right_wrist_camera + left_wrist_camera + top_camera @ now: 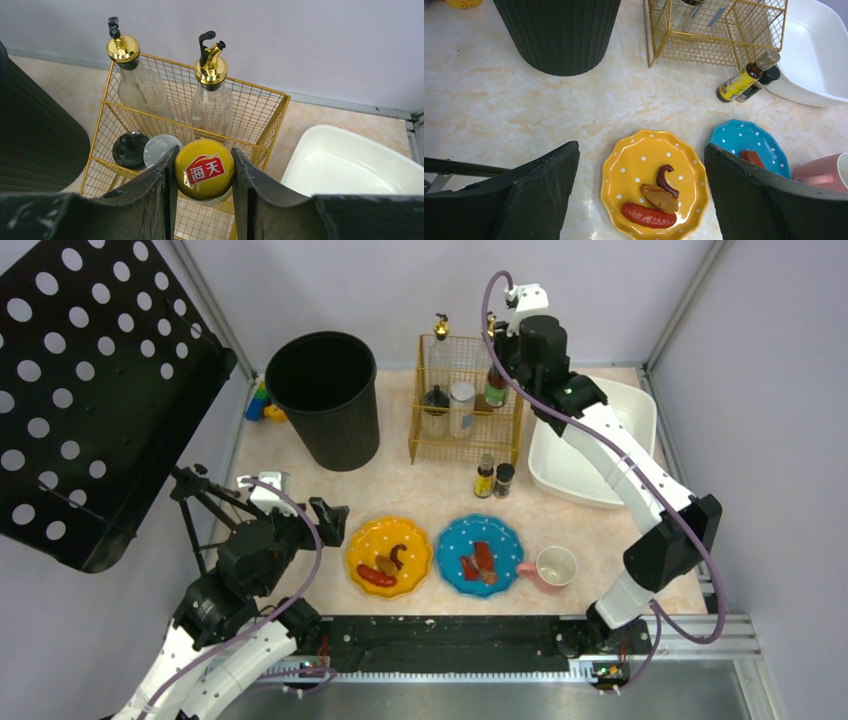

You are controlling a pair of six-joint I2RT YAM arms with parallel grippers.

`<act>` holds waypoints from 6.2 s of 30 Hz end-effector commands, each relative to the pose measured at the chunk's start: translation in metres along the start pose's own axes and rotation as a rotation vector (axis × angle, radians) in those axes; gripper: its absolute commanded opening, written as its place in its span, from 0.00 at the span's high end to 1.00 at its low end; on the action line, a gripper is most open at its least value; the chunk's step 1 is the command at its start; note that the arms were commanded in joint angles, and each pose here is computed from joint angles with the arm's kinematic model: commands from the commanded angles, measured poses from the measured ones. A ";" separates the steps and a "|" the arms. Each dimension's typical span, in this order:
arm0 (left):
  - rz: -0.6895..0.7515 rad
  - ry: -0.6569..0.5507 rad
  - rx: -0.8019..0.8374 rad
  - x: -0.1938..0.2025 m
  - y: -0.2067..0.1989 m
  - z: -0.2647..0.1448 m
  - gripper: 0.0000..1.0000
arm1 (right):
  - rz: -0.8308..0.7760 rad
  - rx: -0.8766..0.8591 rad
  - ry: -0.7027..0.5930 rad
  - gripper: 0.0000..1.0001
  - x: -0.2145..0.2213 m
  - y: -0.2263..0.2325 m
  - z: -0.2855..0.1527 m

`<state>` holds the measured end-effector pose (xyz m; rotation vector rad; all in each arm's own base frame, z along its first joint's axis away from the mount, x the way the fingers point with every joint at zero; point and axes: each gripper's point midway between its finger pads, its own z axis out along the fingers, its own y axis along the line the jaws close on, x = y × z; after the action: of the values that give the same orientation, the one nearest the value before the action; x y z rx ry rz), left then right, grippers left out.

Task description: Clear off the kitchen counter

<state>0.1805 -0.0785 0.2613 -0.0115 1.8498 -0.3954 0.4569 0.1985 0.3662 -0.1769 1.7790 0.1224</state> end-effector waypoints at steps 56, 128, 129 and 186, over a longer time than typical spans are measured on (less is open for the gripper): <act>-0.003 -0.011 0.011 -0.003 -0.002 0.001 0.01 | 0.168 -0.079 0.008 0.28 0.048 0.000 0.028; -0.003 -0.009 0.031 -0.002 -0.006 0.001 0.01 | 0.080 -0.141 0.252 1.00 0.202 0.083 -0.042; -0.003 -0.008 0.031 -0.002 -0.006 0.001 0.01 | 0.075 -0.147 0.240 1.00 0.195 0.087 -0.044; -0.186 -0.341 -0.067 -0.045 0.042 -0.059 0.91 | 0.021 -0.220 0.083 1.00 0.108 0.175 0.056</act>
<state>0.1448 -0.0161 0.3053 -0.2494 1.5363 -0.4402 0.4397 0.3564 0.2031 -0.4002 1.9627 0.2268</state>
